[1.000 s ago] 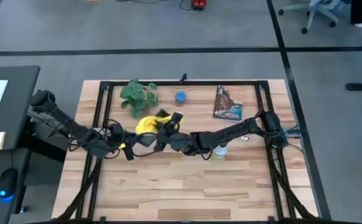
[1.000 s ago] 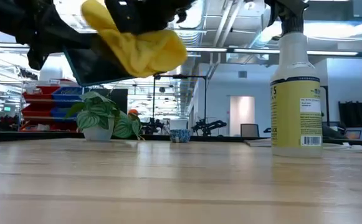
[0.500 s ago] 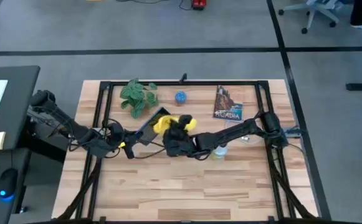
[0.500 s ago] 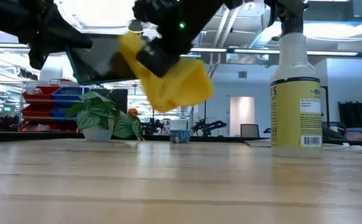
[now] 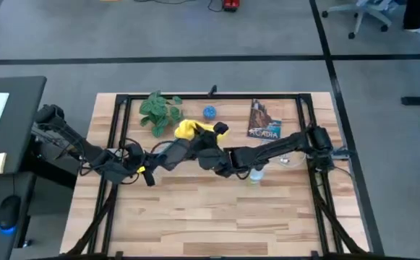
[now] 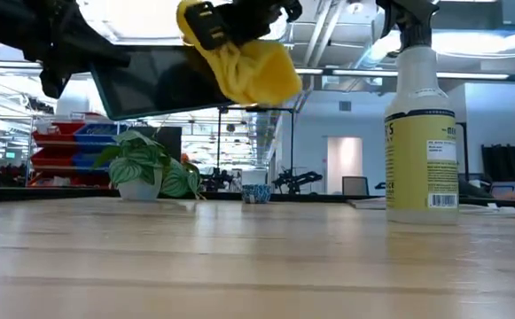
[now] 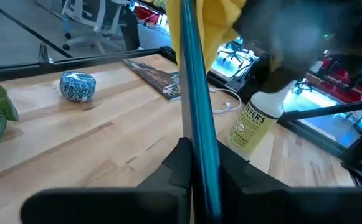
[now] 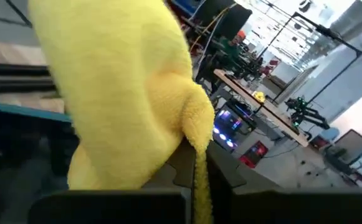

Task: Apply microfiber cloth
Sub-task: Wipe the blue tablet with the yellow microfiber cloth

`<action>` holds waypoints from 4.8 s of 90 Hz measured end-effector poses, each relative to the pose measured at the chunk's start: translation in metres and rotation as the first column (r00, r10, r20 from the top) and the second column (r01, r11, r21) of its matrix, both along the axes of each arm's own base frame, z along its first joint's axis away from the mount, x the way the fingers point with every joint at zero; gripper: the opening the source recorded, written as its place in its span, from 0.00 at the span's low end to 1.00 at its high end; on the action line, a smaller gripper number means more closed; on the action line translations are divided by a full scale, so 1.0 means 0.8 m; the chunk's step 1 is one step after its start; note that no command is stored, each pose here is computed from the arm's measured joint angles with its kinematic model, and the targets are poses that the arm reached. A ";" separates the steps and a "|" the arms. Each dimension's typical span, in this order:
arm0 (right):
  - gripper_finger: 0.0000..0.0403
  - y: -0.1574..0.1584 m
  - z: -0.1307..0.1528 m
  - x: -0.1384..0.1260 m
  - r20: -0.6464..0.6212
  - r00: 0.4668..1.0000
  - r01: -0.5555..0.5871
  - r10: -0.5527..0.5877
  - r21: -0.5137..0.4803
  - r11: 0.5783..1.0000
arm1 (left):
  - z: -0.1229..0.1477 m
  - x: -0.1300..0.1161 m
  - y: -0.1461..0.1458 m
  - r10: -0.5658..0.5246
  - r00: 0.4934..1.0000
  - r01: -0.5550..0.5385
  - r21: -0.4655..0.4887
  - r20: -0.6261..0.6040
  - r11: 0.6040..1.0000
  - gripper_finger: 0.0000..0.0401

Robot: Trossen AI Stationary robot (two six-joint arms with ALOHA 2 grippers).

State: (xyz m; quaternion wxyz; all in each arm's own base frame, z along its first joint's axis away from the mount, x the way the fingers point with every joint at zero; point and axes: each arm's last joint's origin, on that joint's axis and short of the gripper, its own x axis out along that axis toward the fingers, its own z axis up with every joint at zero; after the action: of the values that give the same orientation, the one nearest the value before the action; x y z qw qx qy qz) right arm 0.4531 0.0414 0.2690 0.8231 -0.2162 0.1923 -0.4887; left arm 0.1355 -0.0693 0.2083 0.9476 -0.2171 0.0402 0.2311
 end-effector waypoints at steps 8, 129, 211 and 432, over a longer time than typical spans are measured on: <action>0.00 -0.005 -0.005 -0.002 -0.041 0.999 0.028 -0.029 -0.008 1.000 | 0.000 0.000 0.000 0.001 1.000 -0.001 0.002 -0.001 1.000 0.03; 0.00 0.044 -0.052 0.047 0.198 0.837 -0.543 0.510 0.191 0.818 | 0.011 0.004 0.009 0.164 0.981 -0.162 -0.027 0.101 0.986 0.03; 0.00 0.010 -0.010 0.053 -0.045 0.993 -0.110 0.107 -0.075 0.991 | 0.012 0.005 0.007 0.111 0.989 -0.109 -0.034 0.096 0.994 0.03; 0.30 0.038 -0.133 0.027 0.066 0.574 -0.612 0.817 0.697 0.374 | 0.057 -0.015 0.000 -0.030 0.998 0.020 0.183 0.052 0.983 0.03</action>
State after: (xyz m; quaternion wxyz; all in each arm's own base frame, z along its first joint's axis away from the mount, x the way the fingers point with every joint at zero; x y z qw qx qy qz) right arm 0.4749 0.0718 0.1628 0.9325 -0.0456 0.3531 0.0604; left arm 0.1237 -0.0690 0.2538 0.9670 -0.1349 -0.0042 0.2159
